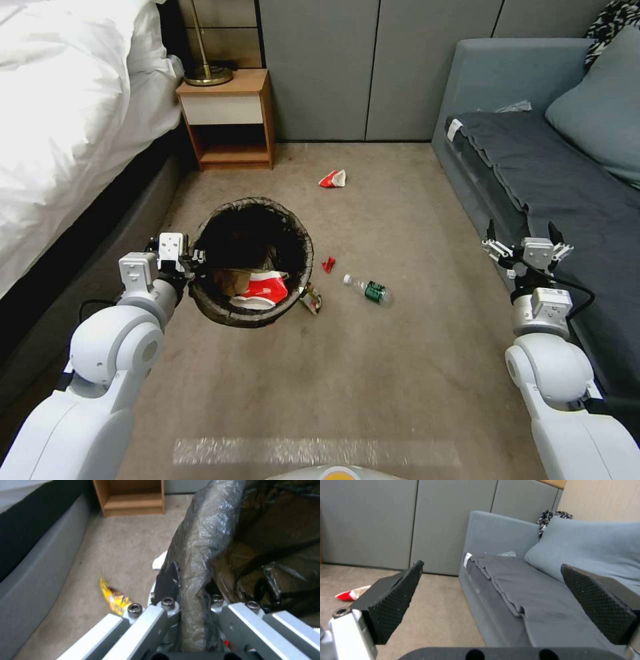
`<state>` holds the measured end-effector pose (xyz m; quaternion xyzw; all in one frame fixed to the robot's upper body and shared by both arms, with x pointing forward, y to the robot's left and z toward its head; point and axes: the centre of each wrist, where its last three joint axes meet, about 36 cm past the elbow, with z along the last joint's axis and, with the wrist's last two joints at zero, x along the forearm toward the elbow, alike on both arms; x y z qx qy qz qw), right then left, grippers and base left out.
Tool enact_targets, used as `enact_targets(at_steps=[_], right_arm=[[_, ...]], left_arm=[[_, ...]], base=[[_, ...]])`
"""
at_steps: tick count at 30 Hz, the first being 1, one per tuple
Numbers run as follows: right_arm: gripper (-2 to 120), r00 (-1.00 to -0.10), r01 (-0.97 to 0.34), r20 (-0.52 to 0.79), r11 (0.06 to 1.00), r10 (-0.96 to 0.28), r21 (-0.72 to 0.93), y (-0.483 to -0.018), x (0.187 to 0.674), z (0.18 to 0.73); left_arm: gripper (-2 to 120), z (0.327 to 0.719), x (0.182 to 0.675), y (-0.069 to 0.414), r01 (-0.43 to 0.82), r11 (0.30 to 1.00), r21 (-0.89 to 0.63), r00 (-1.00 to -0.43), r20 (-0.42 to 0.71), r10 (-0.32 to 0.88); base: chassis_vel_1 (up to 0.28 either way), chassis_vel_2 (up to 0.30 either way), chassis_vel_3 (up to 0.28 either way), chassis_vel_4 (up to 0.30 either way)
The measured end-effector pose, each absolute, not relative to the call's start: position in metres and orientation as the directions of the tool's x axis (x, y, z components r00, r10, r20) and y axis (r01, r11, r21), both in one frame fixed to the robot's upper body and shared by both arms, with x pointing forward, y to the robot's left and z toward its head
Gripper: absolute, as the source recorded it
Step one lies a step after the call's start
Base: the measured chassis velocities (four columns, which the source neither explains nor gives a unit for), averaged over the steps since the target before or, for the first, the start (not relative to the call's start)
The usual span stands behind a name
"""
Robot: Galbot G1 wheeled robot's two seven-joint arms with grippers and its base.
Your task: Pick up the trash bin, then pick up the garbage from the floor and place it into the trash bin.
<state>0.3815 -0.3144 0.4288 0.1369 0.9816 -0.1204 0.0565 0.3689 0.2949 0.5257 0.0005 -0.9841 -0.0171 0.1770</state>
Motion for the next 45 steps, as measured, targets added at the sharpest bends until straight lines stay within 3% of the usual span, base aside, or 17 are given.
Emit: enact_targets(at_steps=[16, 45], right_arm=[[100, -0.956, 0.282, -0.144, 0.934, 0.255, -0.221, -0.3143, 0.3817, 0.429], [100, -0.956, 0.282, -0.144, 0.934, 0.255, -0.221, -0.3143, 0.3816, 0.4289]], left_arm=[[1, 0.5257, 0.3689, 0.2949, 0.004, 0.999, 0.035, -0.937, 0.348, -0.009], [1, 0.5257, 0.3689, 0.295, 0.005, 0.999, 0.034, -0.937, 0.348, -0.007]], base=[[-0.204, 0.206, 0.206, -0.208], [-0.001, -0.001, -0.001, -0.001]])
